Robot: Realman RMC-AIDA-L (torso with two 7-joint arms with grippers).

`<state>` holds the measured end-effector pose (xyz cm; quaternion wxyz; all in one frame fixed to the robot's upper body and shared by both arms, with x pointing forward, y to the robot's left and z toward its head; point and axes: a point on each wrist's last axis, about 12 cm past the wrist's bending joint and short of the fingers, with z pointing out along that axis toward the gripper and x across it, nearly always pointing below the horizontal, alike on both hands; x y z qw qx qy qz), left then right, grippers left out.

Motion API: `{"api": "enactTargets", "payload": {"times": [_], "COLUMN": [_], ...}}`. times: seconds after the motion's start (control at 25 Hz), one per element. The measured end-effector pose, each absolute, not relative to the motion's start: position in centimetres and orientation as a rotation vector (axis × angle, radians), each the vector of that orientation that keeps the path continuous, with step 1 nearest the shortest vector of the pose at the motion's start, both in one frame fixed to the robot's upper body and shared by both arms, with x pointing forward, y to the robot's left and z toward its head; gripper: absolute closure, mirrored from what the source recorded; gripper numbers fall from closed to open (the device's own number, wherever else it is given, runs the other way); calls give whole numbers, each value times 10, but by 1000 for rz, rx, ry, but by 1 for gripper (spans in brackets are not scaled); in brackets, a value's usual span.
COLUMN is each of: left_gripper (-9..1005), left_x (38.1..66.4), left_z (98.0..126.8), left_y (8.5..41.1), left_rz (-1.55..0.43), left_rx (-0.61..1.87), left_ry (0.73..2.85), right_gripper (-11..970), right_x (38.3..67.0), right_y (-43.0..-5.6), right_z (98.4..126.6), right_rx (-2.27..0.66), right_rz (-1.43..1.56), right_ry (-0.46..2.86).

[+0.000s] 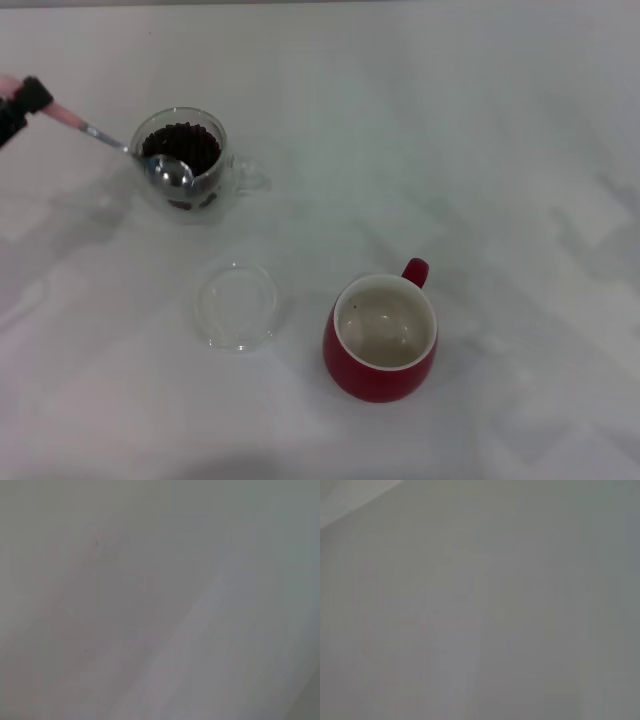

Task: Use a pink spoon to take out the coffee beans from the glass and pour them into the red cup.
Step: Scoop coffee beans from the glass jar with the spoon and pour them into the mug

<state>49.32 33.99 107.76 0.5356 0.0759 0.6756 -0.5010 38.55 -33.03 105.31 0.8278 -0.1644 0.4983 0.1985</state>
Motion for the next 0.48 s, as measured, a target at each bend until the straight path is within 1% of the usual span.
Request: {"api": "enactTargets", "payload": {"times": [0.24,0.48], "left_gripper": [862,862], "left_x": [510,518], "left_z": [1090,1090], "left_y": [348,354], "left_rz": [-1173,-1116], "left_rx": [171,142], "left_ry": [1665,1726], "right_gripper": [187,186], "right_x": [385,386], "right_y": [-330,-332], "right_z": [1055,1055], "right_rx": [-353,-350], "right_rz": [427,435], "right_ry": [1043,1046]}}
